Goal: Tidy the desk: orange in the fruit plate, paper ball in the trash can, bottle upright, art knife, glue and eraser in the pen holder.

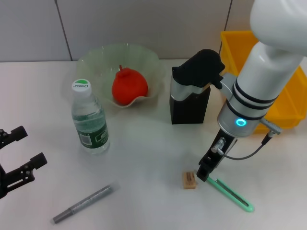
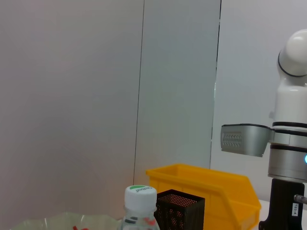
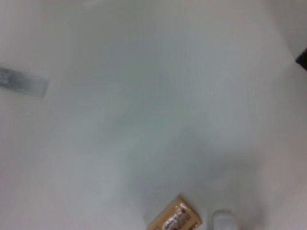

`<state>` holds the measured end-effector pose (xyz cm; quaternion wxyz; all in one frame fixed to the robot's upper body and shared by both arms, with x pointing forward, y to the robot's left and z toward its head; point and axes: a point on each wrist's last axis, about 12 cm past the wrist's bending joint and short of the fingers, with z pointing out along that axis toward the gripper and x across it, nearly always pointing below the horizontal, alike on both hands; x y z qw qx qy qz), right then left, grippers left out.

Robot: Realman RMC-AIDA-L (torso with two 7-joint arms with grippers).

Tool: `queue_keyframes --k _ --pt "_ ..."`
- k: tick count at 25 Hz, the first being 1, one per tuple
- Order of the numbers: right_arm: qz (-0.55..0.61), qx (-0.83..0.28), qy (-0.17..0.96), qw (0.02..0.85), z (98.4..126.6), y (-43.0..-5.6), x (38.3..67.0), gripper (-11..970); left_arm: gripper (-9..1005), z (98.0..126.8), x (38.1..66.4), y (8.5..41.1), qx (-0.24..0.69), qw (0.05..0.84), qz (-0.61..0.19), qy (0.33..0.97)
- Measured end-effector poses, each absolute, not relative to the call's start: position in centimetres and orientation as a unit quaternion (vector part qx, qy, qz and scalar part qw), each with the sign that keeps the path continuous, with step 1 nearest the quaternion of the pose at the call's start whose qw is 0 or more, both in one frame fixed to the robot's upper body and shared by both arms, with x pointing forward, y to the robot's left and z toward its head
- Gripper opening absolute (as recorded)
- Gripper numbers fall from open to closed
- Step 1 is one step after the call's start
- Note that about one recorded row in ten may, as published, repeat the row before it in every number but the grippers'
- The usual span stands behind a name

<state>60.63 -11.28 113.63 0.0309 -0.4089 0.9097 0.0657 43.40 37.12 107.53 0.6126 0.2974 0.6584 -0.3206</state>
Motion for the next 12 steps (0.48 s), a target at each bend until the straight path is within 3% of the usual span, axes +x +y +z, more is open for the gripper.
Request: queue_keyframes --k 12 --pt "0.063 -0.408 0.91 0.034 113.16 -11.21 60.72 480 810 107.46 43.4 36.97 0.295 0.613 -0.322 0.658"
